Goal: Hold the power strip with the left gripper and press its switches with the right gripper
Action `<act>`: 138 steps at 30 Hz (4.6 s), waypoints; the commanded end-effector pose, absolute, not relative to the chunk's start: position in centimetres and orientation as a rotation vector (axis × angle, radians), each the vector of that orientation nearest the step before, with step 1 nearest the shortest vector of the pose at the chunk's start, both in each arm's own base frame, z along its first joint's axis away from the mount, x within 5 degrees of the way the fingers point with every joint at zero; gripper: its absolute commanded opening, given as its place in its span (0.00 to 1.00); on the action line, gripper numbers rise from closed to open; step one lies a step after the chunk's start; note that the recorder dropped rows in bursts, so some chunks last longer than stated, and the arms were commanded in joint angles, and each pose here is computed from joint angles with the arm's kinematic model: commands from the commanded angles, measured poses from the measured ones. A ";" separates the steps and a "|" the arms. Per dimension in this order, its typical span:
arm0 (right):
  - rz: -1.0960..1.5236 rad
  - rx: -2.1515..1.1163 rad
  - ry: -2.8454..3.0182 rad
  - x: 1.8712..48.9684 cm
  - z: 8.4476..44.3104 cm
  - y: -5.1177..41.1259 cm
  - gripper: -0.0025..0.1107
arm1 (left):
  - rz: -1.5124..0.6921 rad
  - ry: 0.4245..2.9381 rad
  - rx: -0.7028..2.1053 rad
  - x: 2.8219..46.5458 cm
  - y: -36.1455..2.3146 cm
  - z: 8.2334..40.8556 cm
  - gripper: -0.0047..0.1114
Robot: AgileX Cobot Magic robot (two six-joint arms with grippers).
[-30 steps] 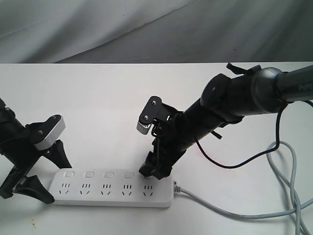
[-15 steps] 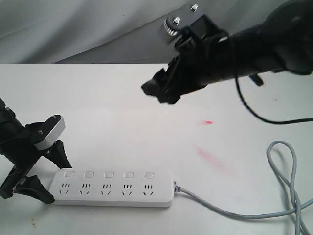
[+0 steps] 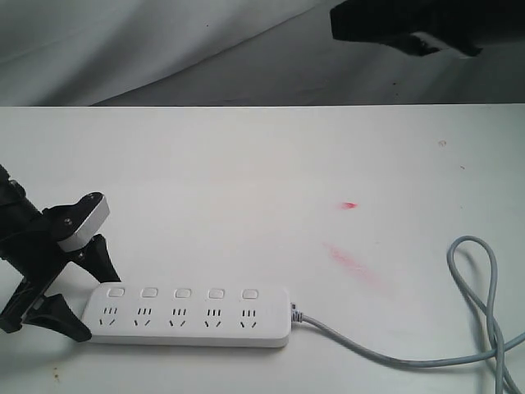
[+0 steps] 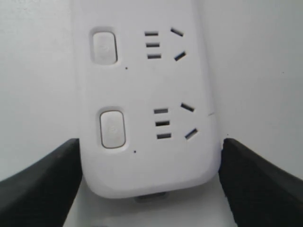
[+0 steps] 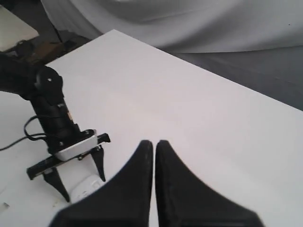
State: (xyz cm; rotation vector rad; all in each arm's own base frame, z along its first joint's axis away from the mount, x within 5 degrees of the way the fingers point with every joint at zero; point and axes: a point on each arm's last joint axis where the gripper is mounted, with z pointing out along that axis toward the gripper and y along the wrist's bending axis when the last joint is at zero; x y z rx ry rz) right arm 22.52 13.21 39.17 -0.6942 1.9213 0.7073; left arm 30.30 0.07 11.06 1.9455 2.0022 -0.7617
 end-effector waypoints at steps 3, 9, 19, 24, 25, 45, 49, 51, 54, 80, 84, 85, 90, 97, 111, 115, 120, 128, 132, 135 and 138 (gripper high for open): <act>0.900 -0.263 1.834 19.9 43.1 11.3 0.02 | -0.772 1.994 1.955 30.2 0.0 11.0 0.40; 0.922 -0.086 1.814 17.0 44.7 9.4 0.02 | -0.772 1.994 1.955 30.2 0.0 11.0 0.40; 0.522 -0.057 1.832 10.6 40.9 4.3 0.02 | -0.772 1.994 1.955 30.2 0.0 11.0 0.40; 0.298 -0.177 1.817 7.3 40.0 2.3 0.02 | -0.772 1.994 1.955 30.2 0.0 11.0 0.40; 0.286 -0.204 1.823 6.8 39.9 2.1 0.02 | -0.772 1.994 1.955 30.2 0.0 11.0 0.40; 0.224 -0.240 1.789 0.1 39.0 -0.6 0.02 | -0.772 1.994 1.955 30.2 0.0 11.0 0.40; 0.118 -0.209 1.807 0.7 38.2 -0.8 0.02 | -0.772 1.994 1.955 30.2 0.0 11.0 0.40; 0.036 -0.150 1.824 2.0 36.5 -0.6 0.02 | -0.772 1.994 1.955 30.2 0.0 11.0 0.40; -0.026 -0.090 1.814 4.1 33.6 -0.4 0.02 | -0.772 1.994 1.955 30.2 0.0 11.0 0.40; -0.072 -0.038 1.838 5.2 18.6 -0.3 0.02 | -0.772 1.994 1.955 30.2 0.0 11.0 0.40; -0.134 -0.119 1.849 5.2 18.5 -0.3 0.02 | -0.772 1.994 1.955 30.2 0.0 11.0 0.40; -0.162 -0.156 1.859 5.2 18.4 -0.3 0.02 | -0.772 1.994 1.955 30.2 0.0 11.0 0.40; -0.160 -0.173 1.861 5.2 18.4 -0.2 0.02 | -0.772 1.994 1.955 30.2 0.0 11.0 0.40; 0.056 -0.038 1.838 5.3 18.2 0.5 0.02 | -0.772 1.994 1.955 30.2 0.0 11.0 0.40; 0.107 0.014 1.792 5.4 18.5 0.6 0.02 | -0.776 1.993 1.955 30.2 0.0 11.0 0.40; 0.158 0.082 1.784 5.4 18.6 0.5 0.02 | -0.776 1.993 1.955 30.2 0.0 11.0 0.40; 0.085 0.036 1.815 5.4 18.3 0.3 0.02 | -0.776 1.993 1.955 30.2 0.0 11.0 0.40; 0.064 0.022 1.816 5.4 18.3 0.3 0.02 | -0.776 1.993 1.955 30.2 0.0 11.0 0.40; 0.064 0.022 1.816 5.4 18.3 0.3 0.02 | -0.776 1.993 1.955 30.2 0.0 11.0 0.40; 0.064 0.022 1.816 5.4 18.3 0.3 0.02 | -0.776 1.993 1.955 30.2 0.0 11.0 0.40; 0.064 0.022 1.816 5.4 18.3 0.3 0.02 | -0.776 1.993 1.955 30.2 0.0 11.0 0.40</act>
